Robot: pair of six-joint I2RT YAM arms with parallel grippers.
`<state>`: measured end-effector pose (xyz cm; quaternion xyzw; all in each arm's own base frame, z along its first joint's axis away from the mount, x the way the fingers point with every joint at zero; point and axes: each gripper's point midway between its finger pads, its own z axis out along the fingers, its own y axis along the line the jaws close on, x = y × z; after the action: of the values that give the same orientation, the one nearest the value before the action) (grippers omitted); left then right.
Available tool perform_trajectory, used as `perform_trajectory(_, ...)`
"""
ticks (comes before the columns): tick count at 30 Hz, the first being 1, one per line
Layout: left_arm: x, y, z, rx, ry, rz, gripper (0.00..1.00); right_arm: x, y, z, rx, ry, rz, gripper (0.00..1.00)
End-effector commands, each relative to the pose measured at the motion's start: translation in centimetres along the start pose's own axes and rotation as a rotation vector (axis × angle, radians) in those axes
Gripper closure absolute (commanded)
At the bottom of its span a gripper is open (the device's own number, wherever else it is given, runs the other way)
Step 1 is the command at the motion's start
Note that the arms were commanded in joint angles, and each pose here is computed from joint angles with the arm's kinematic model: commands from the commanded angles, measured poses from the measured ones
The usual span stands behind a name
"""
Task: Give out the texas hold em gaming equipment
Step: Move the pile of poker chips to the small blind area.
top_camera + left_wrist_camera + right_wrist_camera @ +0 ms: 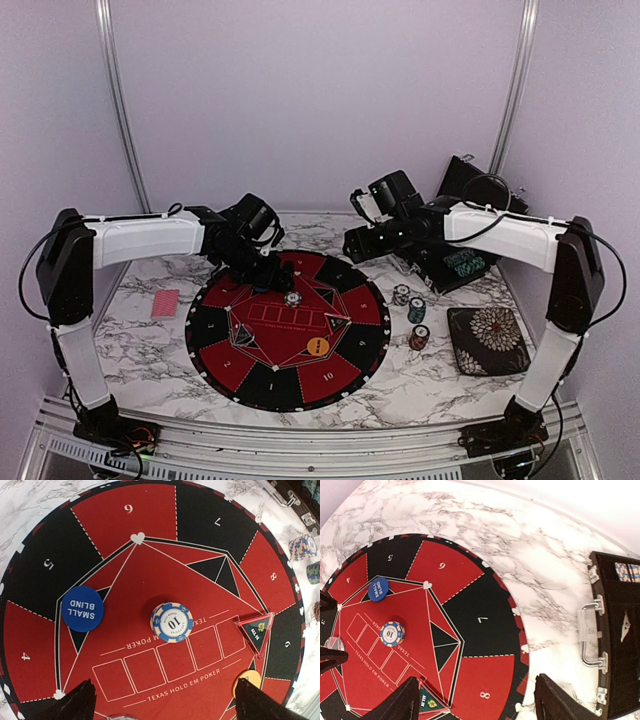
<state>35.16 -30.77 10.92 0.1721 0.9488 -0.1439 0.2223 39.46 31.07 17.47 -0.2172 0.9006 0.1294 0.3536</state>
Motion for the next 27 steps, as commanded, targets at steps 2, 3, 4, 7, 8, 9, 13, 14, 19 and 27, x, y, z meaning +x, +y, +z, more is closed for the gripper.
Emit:
perform_trajectory(2,1.1,-0.4,2.0,-0.041,0.104,0.101,0.03,-2.0,-1.6,-3.8,0.018,-0.135,0.077,0.24)
perform_trajectory(3,1.1,-0.7,2.6,-0.042,0.118,0.12,0.04,-1.8,-1.8,-4.2,0.022,-0.141,0.082,0.24)
perform_trajectory(4,1.0,-0.6,3.0,-0.055,0.125,0.135,0.05,-1.7,-2.0,-4.5,0.028,-0.144,0.086,0.24)
perform_trajectory(7,0.9,-0.8,4.0,-0.08,0.147,0.173,0.1,-1.5,-2.4,-5.1,0.04,-0.156,0.095,0.24)
perform_trajectory(8,0.9,-0.9,4.3,-0.082,0.156,0.183,0.11,-1.4,-2.5,-5.3,0.041,-0.156,0.095,0.24)
perform_trajectory(9,0.9,-1.0,4.6,-0.083,0.164,0.191,0.12,-1.3,-2.5,-5.3,0.043,-0.156,0.097,0.24)
perform_trajectory(13,0.8,-0.9,5.7,-0.105,0.183,0.209,0.15,-1.0,-2.8,-5.5,0.053,-0.151,0.103,0.24)
perform_trajectory(14,0.8,-0.8,5.9,-0.106,0.187,0.212,0.16,-0.9,-2.8,-5.5,0.053,-0.15,0.104,0.24)
perform_trajectory(19,0.8,-1.3,7.0,-0.087,0.206,0.232,0.17,-0.8,-2.9,-5.5,0.056,-0.15,0.109,0.24)
perform_trajectory(27,1.0,-1.3,8.6,-0.093,0.23,0.244,0.23,-0.7,-3.0,-5.7,0.061,-0.15,0.111,0.24)
